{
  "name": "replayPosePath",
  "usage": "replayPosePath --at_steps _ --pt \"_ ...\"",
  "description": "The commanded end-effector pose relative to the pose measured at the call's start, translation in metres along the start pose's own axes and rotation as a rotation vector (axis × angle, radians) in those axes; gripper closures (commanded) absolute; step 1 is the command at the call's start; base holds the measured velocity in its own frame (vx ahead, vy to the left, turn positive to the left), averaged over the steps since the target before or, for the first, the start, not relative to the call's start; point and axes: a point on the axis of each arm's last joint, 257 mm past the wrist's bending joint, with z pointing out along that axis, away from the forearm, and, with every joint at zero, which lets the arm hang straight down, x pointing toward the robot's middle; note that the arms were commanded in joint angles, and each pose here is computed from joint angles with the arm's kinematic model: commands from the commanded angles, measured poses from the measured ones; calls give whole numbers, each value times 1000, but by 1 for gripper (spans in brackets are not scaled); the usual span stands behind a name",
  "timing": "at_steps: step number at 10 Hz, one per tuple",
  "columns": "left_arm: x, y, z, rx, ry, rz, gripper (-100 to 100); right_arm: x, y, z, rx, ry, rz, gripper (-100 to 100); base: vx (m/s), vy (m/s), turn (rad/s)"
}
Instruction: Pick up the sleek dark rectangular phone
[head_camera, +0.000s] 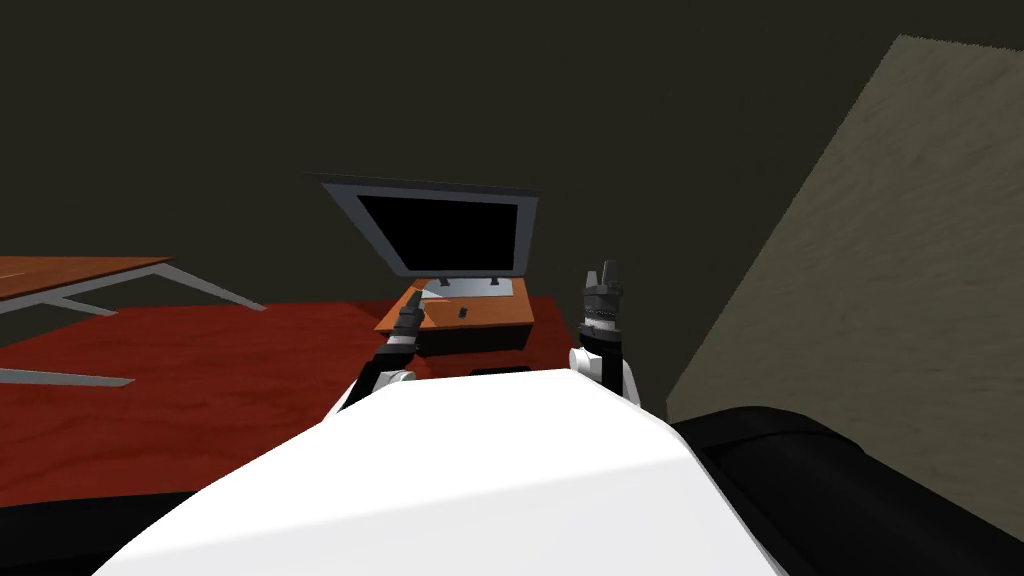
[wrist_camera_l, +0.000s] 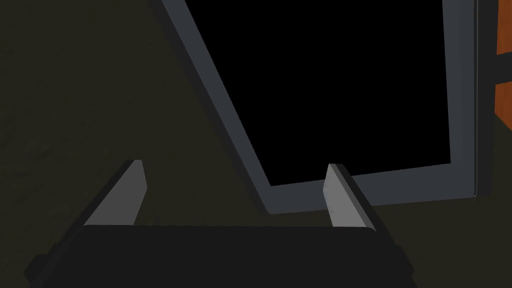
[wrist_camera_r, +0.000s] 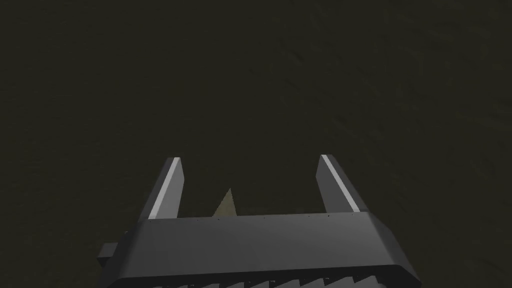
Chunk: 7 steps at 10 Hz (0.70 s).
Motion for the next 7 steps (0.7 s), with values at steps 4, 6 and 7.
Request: replayPosePath --at_steps 4,6,7 --pt "3 71 -17 -165 59 33 -100 0 0 0 0 0 0 0 -41 25 -269" --pt "4 99 -28 -235 83 46 -100 0 0 0 0 0 0 0 -24 21 -230" --pt "4 127 -41 -306 109 61 -100 0 0 0 0 0 0 0 -26 20 -313"
